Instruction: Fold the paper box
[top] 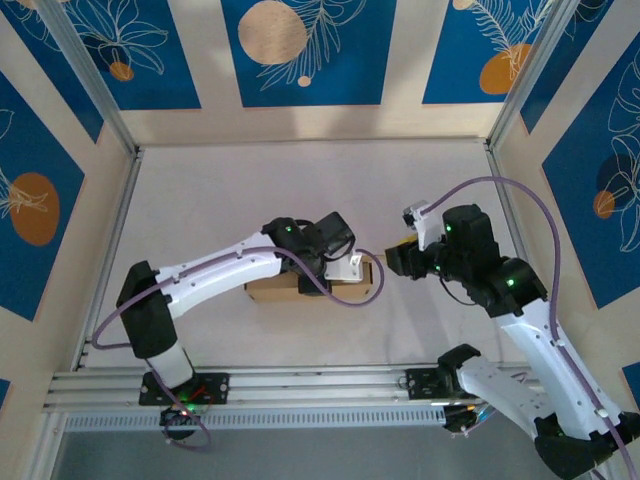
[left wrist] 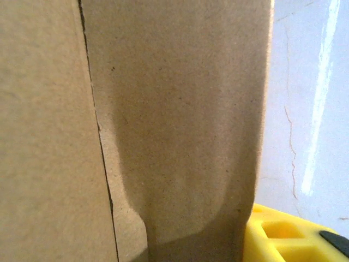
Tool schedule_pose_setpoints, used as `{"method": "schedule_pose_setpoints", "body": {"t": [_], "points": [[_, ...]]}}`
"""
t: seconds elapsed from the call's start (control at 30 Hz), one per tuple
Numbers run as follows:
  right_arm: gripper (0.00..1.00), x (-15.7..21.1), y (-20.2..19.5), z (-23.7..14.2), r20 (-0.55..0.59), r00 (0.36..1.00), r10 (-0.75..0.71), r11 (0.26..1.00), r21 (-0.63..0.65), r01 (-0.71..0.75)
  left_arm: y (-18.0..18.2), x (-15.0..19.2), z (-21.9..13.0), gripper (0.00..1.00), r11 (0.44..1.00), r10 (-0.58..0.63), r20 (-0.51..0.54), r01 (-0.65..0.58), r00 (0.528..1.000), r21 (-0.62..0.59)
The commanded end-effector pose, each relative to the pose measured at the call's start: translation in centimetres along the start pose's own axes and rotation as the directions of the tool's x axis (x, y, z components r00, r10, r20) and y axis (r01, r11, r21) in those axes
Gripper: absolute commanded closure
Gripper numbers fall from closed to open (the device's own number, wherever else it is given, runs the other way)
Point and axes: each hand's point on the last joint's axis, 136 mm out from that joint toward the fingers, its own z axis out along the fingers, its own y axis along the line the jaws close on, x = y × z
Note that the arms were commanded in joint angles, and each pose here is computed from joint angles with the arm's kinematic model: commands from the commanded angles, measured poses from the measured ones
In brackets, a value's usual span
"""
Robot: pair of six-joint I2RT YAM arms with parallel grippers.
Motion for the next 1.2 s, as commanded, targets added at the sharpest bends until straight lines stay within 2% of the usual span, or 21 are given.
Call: {"method": "schedule_pose_setpoints", "body": {"t": [0.0,0.07,0.17,0.23,0.3,0.37,0.4,0.5,0.6,0.7,0.87,0.97,1.07,1.17], "points": [[0.59,-1.7,-3.3,-0.3,0.066,0.997,-0.036,0.989,0.148,0.026,-0.6,-0.1,2.2,0.56,1.000,0.006,0.035,-0.007,0.999,0.030],[0.68,-2.8,-3.9,-0.8,0.105,0.967,0.232,0.965,0.101,-0.242,-0.5,-0.2,2.4,0.55,1.000,0.005,0.047,-0.005,0.999,0.014],[0.86,-3.4,-2.3,-0.5,0.028,0.892,0.450,0.892,-0.063,-0.448,-0.5,-0.4,2.6,0.53,1.000,0.004,0.060,-0.005,0.998,0.012],[0.88,-3.3,-1.9,0.2,-0.022,0.746,0.666,0.740,-0.107,-0.664,-0.5,-0.5,2.6,0.51,1.000,0.001,0.062,-0.002,0.998,0.016],[0.82,-3.3,-0.1,1.1,-0.165,0.607,0.778,0.581,-0.179,-0.794,-0.4,-0.6,2.9,0.47,1.000,0.004,0.057,-0.004,0.998,0.013],[0.73,-3.0,0.4,1.9,-0.233,0.549,0.803,0.521,-0.174,-0.836,-0.2,-0.8,3.1,0.44,1.000,0.000,0.060,-0.001,0.998,0.016],[0.68,-3.0,0.4,2.0,-0.233,0.554,0.799,0.526,-0.175,-0.832,0.0,-0.9,3.1,0.44,1.000,-0.008,0.066,0.007,0.998,0.024],[0.56,-2.5,-1.3,1.5,-0.182,0.611,0.770,0.607,-0.085,-0.790,0.5,-1.5,2.6,0.48,0.996,-0.052,0.090,0.046,0.995,0.073],[0.51,-2.3,-2.1,1.4,-0.195,0.574,0.795,0.570,-0.081,-0.817,1.6,-1.8,1.9,0.51,0.989,-0.106,0.091,0.096,0.990,0.115],[0.52,-2.1,-1.9,1.7,-0.221,0.494,0.841,0.483,-0.107,-0.869,2.4,-1.9,2.0,0.53,0.987,-0.116,0.083,0.106,0.990,0.122],[0.66,-2.3,-2.2,2.7,-0.269,0.255,0.929,0.234,-0.107,-0.966,2.1,-1.5,3.5,0.54,0.985,-0.124,0.066,0.115,0.990,0.132],[0.72,-2.5,-2.0,3.8,-0.292,0.149,0.945,0.125,-0.097,-0.987,2.1,-1.4,3.7,0.54,0.985,-0.132,0.070,0.122,0.989,0.124],[0.74,-3.2,-1.9,4.8,-0.287,0.095,0.953,0.069,-0.096,-0.993,2.3,-1.4,3.5,0.53,0.986,-0.131,0.074,0.123,0.989,0.109],[0.75,-3.8,-1.1,5.9,-0.303,0.080,0.950,0.055,-0.090,-0.994,2.6,-1.5,3.4,0.53,0.988,-0.129,0.078,0.121,0.989,0.101]]}}
